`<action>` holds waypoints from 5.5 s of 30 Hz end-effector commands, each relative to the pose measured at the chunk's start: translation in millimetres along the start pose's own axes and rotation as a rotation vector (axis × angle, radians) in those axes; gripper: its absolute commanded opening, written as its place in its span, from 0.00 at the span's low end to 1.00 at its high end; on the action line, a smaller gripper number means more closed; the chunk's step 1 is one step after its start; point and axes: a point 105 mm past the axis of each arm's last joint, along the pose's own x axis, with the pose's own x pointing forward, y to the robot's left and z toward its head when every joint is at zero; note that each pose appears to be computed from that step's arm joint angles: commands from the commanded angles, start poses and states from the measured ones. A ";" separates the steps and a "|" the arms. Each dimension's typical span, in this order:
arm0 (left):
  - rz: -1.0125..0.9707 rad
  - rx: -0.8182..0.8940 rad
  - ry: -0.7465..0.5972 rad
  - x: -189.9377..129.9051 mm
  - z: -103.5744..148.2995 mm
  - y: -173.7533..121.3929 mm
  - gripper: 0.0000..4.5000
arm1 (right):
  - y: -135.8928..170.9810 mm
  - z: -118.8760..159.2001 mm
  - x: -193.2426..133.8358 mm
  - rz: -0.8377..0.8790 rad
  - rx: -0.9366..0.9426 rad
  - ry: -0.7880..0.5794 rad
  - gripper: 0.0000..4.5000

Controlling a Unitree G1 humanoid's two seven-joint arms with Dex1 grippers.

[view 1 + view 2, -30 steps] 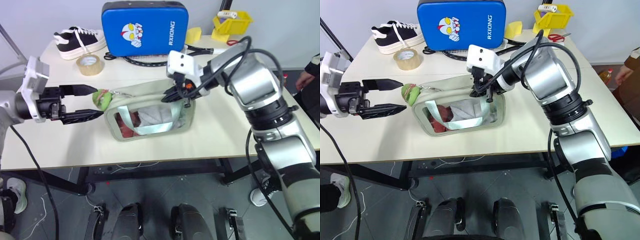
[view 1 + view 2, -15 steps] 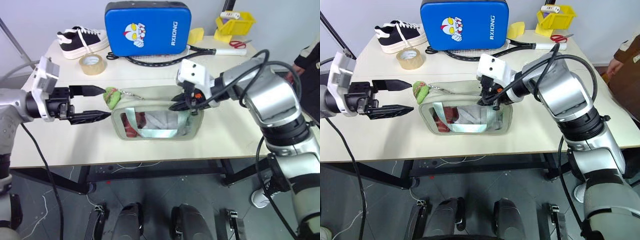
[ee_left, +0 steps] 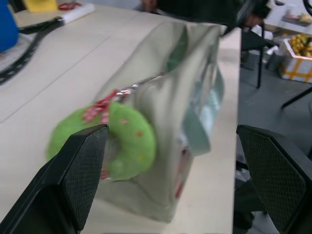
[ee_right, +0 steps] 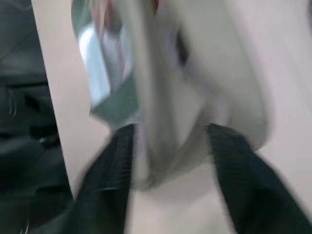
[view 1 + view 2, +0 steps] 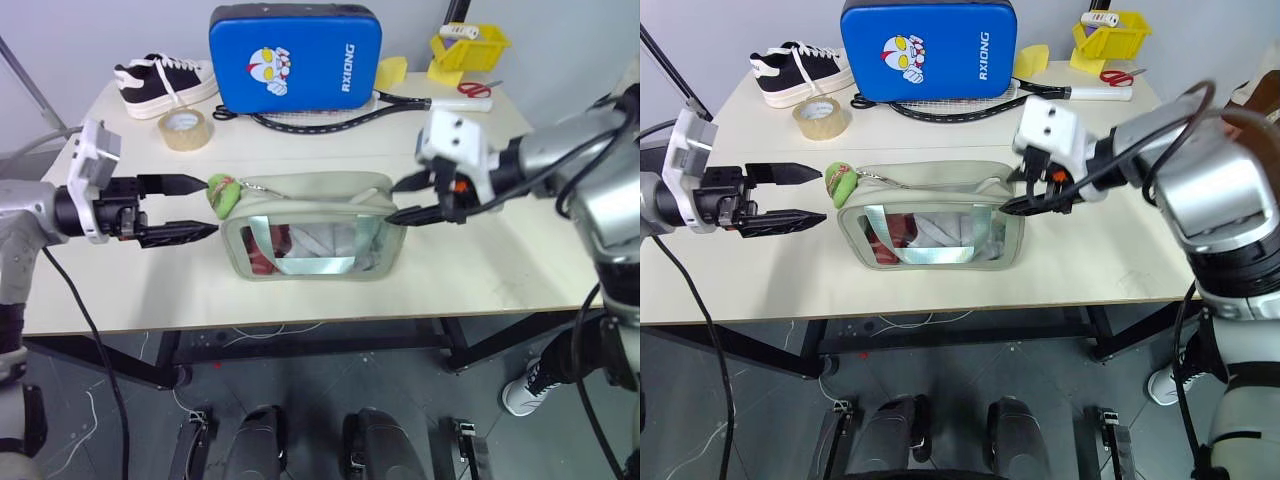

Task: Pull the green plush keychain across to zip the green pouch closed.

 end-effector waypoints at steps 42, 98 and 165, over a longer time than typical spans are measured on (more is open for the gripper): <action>0.065 0.011 0.077 35.9 -26.2 39.0 0.75 | 0.6 14.9 -8.6 -0.033 -0.067 -0.056 0.00; -0.050 0.276 0.169 56.5 20.1 22.8 0.99 | 0.6 14.1 4.6 -0.035 -0.024 -0.082 0.00; 0.014 0.228 0.214 57.4 -24.3 11.7 0.00 | -21.5 120.5 50.7 -0.023 0.098 -0.312 0.01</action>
